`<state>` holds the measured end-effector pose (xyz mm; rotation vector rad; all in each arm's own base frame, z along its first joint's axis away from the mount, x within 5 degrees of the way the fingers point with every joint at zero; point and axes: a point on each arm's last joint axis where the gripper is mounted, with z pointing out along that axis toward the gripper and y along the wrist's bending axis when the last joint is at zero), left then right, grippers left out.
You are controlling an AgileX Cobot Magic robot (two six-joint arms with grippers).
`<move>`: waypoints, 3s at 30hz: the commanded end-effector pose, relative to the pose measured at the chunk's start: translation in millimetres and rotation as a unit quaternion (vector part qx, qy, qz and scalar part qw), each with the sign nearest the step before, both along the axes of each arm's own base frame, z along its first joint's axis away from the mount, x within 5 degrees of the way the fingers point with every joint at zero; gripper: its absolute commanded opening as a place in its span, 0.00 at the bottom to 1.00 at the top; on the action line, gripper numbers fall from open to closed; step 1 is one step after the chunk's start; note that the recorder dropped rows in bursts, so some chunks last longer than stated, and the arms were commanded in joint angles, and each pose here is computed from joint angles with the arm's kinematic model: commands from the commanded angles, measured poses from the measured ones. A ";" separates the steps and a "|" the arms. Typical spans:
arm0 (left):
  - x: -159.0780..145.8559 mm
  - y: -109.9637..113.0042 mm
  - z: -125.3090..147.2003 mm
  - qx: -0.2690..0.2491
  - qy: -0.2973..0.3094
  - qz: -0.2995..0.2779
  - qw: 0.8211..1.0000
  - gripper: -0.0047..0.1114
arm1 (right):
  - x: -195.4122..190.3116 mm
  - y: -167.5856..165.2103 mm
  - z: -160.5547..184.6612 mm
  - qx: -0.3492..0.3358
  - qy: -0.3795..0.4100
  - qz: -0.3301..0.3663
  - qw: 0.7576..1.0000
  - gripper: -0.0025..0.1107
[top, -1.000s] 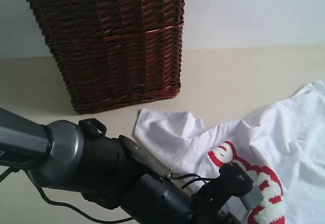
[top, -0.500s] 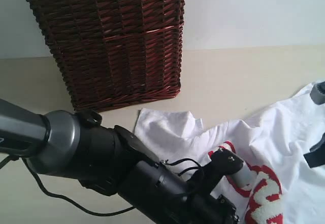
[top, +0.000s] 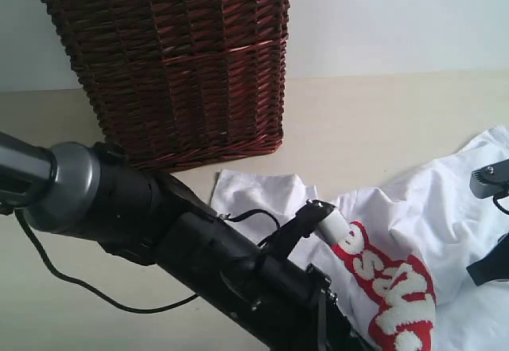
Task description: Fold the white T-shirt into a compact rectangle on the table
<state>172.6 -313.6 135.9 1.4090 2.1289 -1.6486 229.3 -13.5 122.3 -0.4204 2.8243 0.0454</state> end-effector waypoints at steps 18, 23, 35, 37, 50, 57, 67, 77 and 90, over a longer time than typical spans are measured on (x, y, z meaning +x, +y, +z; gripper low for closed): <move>95.4 85.7 29.0 0.064 -0.197 0.076 0.975 0.47 | 5.2 -11.6 -1.0 -0.049 -0.013 -0.052 0.997 0.02; 120.2 67.0 15.9 0.087 -0.257 0.017 0.962 0.47 | 4.6 -11.5 -1.2 -0.048 -0.010 -0.054 0.997 0.02; 164.9 44.7 -27.0 0.094 -0.309 -0.004 0.946 0.46 | 4.0 -11.5 -0.6 -0.048 -0.008 -0.054 0.997 0.02; 170.5 43.6 -33.2 0.101 -0.322 0.000 0.941 0.40 | 4.0 -11.5 -0.6 -0.048 -0.008 -0.054 0.997 0.02; 207.3 37.6 -53.7 0.144 -0.390 0.058 0.908 0.04 | 0.6 -11.8 -1.5 -0.052 0.011 -0.048 0.997 0.02; 217.7 42.6 -57.0 0.163 -0.424 0.059 0.889 0.04 | -3.9 -20.2 -1.9 -0.086 0.033 -0.073 0.993 0.02; 230.4 66.1 -39.9 0.151 -0.346 0.136 0.916 0.04 | -5.5 -39.2 11.5 -0.167 -0.002 -0.181 0.969 0.02; 206.8 61.6 44.8 0.021 -0.289 0.105 0.951 0.04 | -7.8 -21.4 40.8 -0.090 -0.060 -0.104 0.989 0.02; 143.8 72.5 12.2 0.078 -0.111 -0.054 0.989 0.04 | -10.2 -6.8 19.1 -0.034 0.000 -0.009 0.999 0.02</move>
